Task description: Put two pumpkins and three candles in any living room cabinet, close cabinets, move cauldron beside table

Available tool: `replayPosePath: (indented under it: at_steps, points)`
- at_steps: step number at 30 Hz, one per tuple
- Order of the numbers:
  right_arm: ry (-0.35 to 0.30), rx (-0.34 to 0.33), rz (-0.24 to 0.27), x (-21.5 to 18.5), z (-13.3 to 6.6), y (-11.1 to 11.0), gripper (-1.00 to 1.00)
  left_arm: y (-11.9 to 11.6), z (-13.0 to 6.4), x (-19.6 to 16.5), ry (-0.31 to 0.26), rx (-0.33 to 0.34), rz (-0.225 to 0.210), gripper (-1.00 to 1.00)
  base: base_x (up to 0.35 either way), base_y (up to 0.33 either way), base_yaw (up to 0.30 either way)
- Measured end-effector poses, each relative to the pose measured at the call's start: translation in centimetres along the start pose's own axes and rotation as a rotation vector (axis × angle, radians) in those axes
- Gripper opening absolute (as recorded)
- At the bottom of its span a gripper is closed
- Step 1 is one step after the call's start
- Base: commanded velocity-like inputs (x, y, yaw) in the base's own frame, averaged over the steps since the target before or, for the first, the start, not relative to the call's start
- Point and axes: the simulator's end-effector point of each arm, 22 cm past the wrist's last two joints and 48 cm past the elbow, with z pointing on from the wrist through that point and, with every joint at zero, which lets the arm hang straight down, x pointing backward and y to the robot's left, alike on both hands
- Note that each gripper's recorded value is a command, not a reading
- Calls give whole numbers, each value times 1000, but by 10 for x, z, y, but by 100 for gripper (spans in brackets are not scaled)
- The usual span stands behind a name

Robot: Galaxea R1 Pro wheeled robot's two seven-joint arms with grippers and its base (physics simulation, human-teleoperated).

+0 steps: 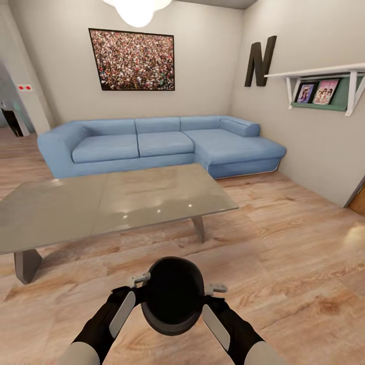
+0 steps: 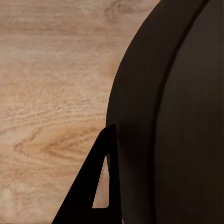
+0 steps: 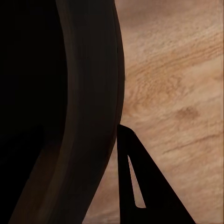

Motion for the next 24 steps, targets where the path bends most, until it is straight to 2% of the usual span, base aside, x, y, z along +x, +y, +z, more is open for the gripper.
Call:
replayPosePath:
  at_steps: [12, 24]
  points:
    - [-1, 0, 0, 0, 0, 0, -100, 0, 0, 0, -1, 0, 0, -100, 179, -109, 30]
    - [0, 0, 0, 0, 0, 0, -100, 0, 0, 0, 0, 0, 0, -100, 19, -14, 5]
